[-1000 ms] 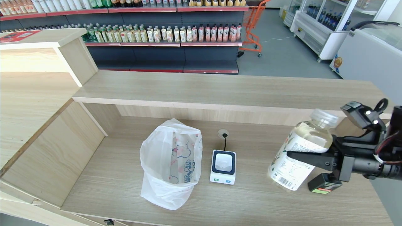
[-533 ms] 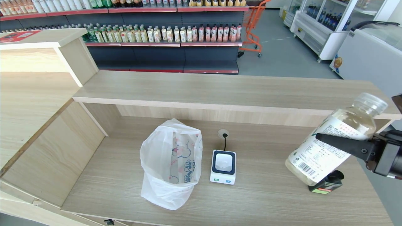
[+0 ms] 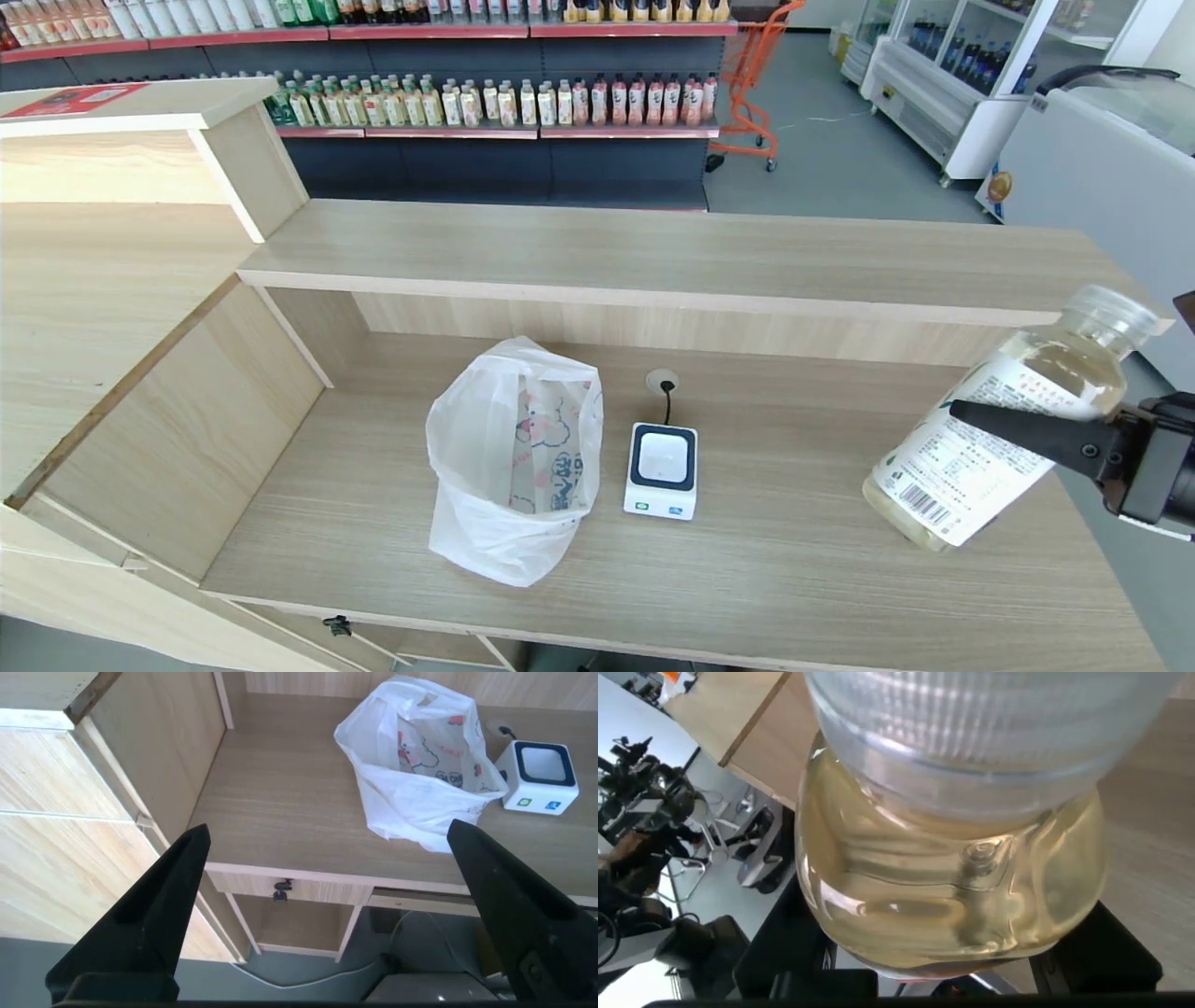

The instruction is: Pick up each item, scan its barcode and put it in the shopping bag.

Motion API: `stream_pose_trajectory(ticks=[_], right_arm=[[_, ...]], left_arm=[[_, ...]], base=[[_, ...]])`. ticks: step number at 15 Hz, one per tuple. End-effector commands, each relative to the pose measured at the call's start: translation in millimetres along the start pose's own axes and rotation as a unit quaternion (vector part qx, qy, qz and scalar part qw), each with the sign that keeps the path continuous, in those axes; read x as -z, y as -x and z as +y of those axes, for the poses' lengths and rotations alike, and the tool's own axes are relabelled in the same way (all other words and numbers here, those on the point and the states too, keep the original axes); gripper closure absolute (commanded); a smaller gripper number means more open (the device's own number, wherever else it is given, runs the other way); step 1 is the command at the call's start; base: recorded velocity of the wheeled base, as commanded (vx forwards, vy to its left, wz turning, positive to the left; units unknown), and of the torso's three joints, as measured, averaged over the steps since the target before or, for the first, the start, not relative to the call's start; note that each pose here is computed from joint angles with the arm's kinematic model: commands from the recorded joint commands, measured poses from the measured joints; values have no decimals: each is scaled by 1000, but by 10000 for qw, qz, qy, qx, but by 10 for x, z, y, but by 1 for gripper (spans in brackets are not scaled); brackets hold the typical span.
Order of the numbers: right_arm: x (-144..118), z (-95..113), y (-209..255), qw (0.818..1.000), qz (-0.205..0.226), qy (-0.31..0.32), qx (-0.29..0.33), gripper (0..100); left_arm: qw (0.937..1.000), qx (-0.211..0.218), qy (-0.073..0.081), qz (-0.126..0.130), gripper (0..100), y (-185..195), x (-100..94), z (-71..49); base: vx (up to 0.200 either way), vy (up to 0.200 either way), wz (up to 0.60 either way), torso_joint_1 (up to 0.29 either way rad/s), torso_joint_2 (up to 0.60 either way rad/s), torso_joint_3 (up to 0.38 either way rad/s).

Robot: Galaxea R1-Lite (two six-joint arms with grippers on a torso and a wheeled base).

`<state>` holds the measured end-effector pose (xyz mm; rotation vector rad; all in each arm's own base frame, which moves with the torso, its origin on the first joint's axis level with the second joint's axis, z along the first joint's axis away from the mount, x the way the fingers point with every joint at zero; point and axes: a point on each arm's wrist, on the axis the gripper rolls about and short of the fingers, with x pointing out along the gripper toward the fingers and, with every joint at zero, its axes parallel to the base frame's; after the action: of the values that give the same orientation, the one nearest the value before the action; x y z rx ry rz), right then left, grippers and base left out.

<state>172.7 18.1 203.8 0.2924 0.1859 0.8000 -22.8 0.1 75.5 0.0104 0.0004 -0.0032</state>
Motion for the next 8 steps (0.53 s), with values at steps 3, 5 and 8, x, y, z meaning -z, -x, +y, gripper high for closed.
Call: stream_pose_trajectory(ticks=[3,5,8], right_arm=[[10,-48,-33,9998,58,-172,37,100],[14,-51,-36,9995,68,-321,41,100],[10,-42,-28,9974,182,-693,82,100]], left_arm=[[10000,-1,6,-2,0,0,0,0],[10000,-1,14,6,0,-1,0,0],[10000,-1,14,-2,0,0,0,0]], base=[[0,67,0,11,1,-2],[0,200,0,3,5,7],[0,200,0,15,4,1]])
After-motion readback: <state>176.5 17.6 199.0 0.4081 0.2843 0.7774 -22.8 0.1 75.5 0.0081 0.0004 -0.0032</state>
